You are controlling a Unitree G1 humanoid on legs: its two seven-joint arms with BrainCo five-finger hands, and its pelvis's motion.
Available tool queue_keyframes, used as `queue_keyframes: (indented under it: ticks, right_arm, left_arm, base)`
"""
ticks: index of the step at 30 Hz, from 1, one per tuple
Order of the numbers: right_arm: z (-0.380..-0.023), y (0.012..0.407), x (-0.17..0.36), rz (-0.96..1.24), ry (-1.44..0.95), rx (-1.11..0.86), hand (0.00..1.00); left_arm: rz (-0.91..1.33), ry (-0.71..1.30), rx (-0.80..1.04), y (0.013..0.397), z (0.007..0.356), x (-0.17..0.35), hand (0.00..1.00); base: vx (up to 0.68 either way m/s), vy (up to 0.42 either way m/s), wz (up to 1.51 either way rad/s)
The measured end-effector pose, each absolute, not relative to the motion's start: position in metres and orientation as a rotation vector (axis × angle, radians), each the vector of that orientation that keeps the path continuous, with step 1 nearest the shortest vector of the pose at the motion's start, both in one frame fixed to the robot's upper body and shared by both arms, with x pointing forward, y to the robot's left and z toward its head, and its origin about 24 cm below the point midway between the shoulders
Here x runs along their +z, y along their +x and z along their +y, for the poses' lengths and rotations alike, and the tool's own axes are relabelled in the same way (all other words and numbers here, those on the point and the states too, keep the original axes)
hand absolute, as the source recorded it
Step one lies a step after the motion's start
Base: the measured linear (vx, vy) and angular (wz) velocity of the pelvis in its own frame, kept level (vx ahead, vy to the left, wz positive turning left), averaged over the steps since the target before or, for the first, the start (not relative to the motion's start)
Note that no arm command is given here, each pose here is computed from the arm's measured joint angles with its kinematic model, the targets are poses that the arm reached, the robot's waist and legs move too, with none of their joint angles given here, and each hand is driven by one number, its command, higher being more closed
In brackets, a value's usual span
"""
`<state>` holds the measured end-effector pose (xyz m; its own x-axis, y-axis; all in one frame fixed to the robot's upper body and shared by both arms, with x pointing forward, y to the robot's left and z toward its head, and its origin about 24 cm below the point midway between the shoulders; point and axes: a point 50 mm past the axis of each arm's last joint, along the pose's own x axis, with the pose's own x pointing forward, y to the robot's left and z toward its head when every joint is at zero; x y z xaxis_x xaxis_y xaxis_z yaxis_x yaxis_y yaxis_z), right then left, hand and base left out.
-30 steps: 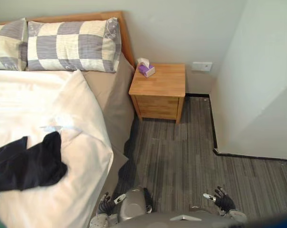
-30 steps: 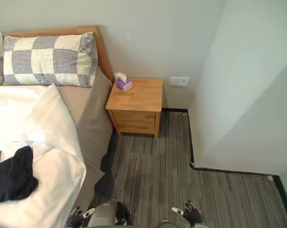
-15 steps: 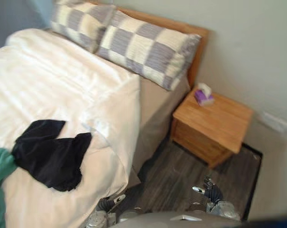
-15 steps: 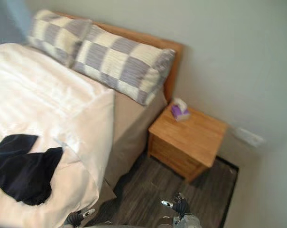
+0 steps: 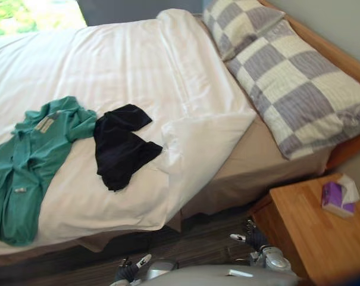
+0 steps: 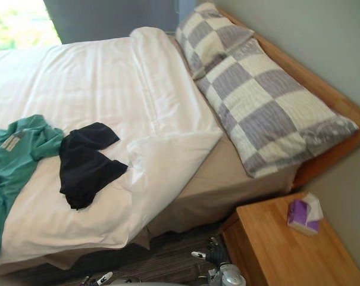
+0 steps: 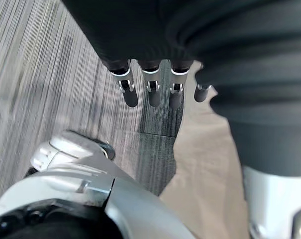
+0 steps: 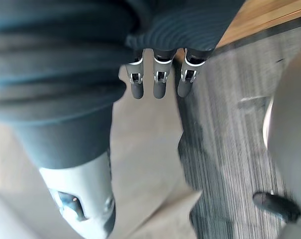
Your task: Tidy the bed and pick cloth on bed and put in laundry
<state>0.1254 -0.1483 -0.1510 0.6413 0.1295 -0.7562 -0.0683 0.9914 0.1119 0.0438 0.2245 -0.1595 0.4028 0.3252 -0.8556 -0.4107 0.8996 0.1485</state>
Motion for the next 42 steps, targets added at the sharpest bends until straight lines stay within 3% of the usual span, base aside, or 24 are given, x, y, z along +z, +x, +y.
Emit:
queue_keyframes:
  ticks: [8, 14, 18, 22, 26, 29, 34, 42]
  right_arm:
    - [-0.183, 0.113, -0.157, 0.949, 0.192, -0.213, 0.0]
    - [-0.216, 0.073, -0.161, 0.938, 0.396, -0.678, 0.0]
    - [-0.248, 0.06, -0.152, 0.827, 0.406, -0.968, 0.0]
    - [-0.302, 0.082, -0.114, 0.537, 0.282, -1.11, 0.0]
    - [-0.357, 0.123, -0.04, 0.18, 0.033, -1.058, 0.0]
    - [-0.366, 0.15, 0.009, -0.023, -0.095, -0.964, 0.0]
    - [-0.325, 0.211, 0.074, -0.255, -0.332, -0.627, 0.0]
    - [-0.249, 0.284, 0.118, -0.355, -0.504, -0.21, 0.0]
  left_arm:
    - [1.063, -0.013, 0.418, 0.064, 0.214, -0.16, 0.0]
    - [1.126, 0.002, 0.407, 0.057, 0.217, -0.164, 0.0]
    - [1.131, 0.017, 0.401, 0.055, 0.226, -0.162, 0.0]
    - [1.137, -0.002, 0.371, 0.051, 0.226, -0.163, 0.0]
    - [1.172, -0.014, 0.36, 0.034, 0.225, -0.164, 0.0]
    - [1.193, 0.006, 0.355, 0.021, 0.227, -0.164, 0.0]
    - [1.206, 0.026, 0.362, 0.006, 0.231, -0.162, 0.0]
    - [1.133, 0.058, 0.318, 0.021, 0.231, -0.158, 0.0]
  base:
    - [0.02, -0.014, 0.47]
    - [-0.08, -0.03, 0.04]
    - [-0.15, 0.015, -0.08]
    - [-0.17, 0.034, 0.01]
    - [-0.08, 0.046, 0.17]
    - [0.02, 0.05, 0.17]
    - [0.14, 0.021, 0.06]
    - [0.14, 0.009, 0.25]
